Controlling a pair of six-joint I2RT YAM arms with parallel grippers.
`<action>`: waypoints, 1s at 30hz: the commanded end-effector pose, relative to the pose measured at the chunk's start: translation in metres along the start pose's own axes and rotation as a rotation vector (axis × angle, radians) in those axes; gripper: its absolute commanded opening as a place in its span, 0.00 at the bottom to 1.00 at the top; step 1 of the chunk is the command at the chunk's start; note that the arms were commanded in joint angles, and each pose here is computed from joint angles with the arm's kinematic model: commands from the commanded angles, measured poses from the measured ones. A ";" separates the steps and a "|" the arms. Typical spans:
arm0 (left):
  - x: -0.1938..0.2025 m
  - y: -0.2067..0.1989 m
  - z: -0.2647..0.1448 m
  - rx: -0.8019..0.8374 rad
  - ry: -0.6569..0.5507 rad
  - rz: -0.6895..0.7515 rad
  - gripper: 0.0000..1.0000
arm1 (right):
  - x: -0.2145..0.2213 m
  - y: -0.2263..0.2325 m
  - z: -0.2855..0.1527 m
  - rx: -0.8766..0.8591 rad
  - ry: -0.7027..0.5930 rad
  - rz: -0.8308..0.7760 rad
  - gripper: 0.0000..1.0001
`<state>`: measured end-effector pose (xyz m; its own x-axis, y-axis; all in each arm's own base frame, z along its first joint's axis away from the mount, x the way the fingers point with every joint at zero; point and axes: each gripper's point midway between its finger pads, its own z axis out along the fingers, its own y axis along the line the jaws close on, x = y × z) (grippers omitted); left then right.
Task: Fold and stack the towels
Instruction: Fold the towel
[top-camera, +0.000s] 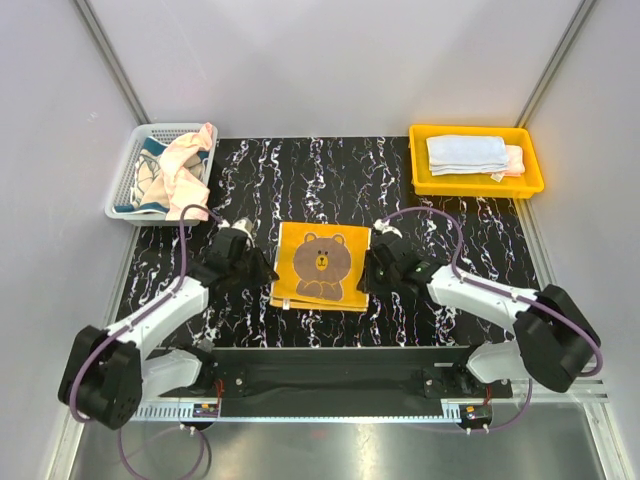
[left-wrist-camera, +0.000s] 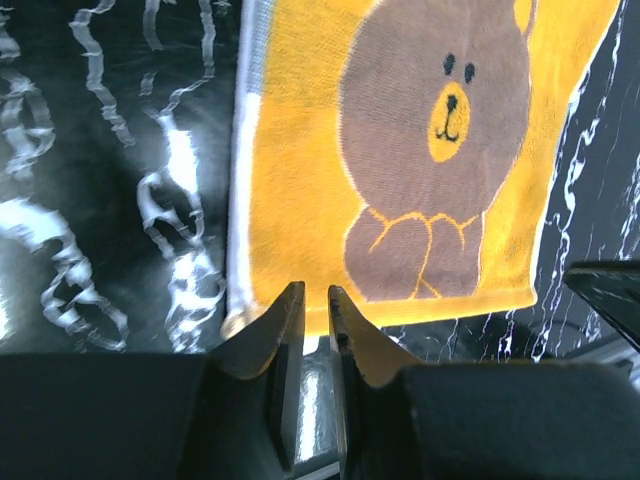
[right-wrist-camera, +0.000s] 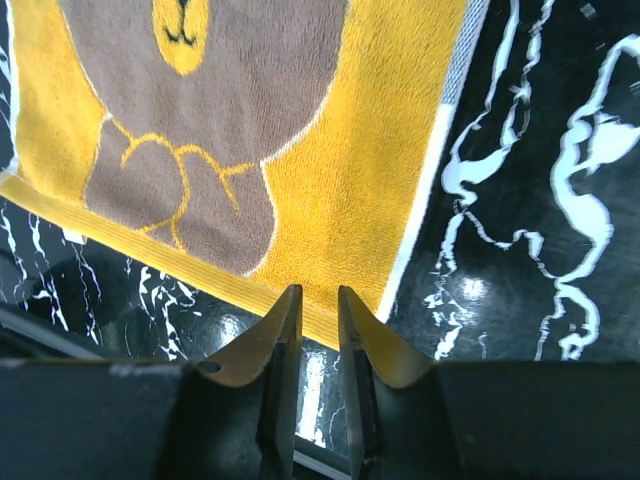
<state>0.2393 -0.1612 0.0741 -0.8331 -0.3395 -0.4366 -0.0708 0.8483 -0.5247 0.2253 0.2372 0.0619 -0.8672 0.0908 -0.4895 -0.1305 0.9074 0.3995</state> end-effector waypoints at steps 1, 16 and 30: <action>-0.004 -0.022 0.010 0.083 0.012 0.036 0.18 | -0.003 0.022 0.004 -0.087 0.004 0.015 0.27; 0.064 0.034 0.033 -0.036 0.118 -0.094 0.08 | 0.060 -0.015 0.020 -0.040 0.128 0.107 0.25; 0.068 0.026 -0.004 -0.033 0.089 -0.115 0.16 | 0.033 -0.038 -0.031 0.113 0.020 0.090 0.37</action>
<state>0.1804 -0.1645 0.0252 -0.8641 -0.4017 -0.3034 -0.1766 0.8063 -0.5645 0.1794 0.1957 0.0348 -0.9049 0.1577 -0.3954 0.0018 0.9303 0.3668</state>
